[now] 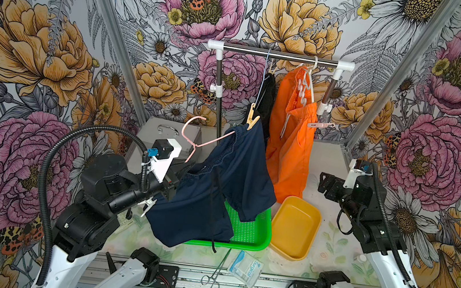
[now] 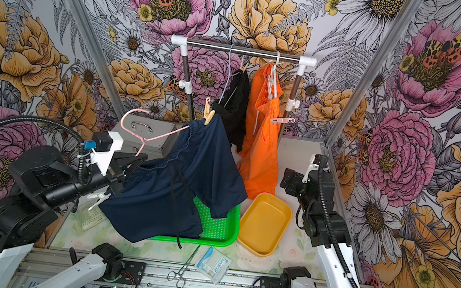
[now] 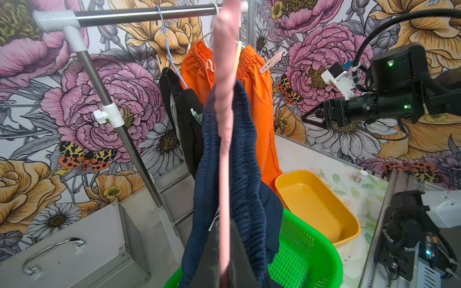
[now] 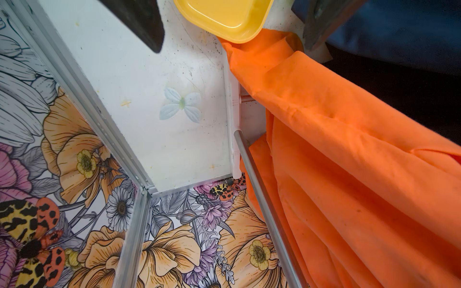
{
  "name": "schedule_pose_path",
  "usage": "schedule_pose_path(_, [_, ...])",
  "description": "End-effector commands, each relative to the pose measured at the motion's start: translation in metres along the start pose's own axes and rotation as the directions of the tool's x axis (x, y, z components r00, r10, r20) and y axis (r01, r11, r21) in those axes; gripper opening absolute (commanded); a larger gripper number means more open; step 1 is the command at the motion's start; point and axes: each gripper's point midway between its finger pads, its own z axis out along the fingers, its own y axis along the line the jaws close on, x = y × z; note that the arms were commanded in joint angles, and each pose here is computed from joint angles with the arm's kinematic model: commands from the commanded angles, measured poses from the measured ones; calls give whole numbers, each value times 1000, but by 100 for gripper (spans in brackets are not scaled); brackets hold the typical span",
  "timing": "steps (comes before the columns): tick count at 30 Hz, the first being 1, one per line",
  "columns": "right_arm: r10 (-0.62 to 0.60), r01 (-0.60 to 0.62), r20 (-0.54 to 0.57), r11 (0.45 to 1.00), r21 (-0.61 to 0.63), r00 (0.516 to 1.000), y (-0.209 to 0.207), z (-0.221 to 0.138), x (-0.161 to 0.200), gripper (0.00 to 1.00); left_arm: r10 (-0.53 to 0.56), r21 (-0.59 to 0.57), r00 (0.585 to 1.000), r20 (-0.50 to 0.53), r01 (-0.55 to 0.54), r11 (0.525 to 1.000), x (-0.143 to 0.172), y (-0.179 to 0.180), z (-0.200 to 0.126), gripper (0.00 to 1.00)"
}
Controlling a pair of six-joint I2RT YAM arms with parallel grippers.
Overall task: Remove the clothespins securing shorts to the hanger
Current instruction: Adjust the shorts in the basket, then remove the clothespin from the hanger.
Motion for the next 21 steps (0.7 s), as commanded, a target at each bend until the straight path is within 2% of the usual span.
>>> schedule_pose_path(1, [7,-7,20,1000,-13,1000,6,-2,-12,89,58,-75,991,123,-49,996,-25,6,-24,0])
schedule_pose_path(7, [5,-5,11,1000,-27,1000,11,2,-15,89,70,-26,995,74,-69,997,-15,-6,-30,0])
schedule_pose_path(15, [3,-3,6,1000,-30,1000,11,1,-10,89,87,53,995,-51,-84,995,-1,-15,-25,0])
schedule_pose_path(19, [2,-2,3,1000,-21,1000,9,1,-7,89,126,116,990,-62,-118,986,1,-25,-28,0])
schedule_pose_path(21, [1,-1,2,1000,-20,1000,8,1,-5,89,161,143,986,-31,-155,977,-3,-33,-38,0])
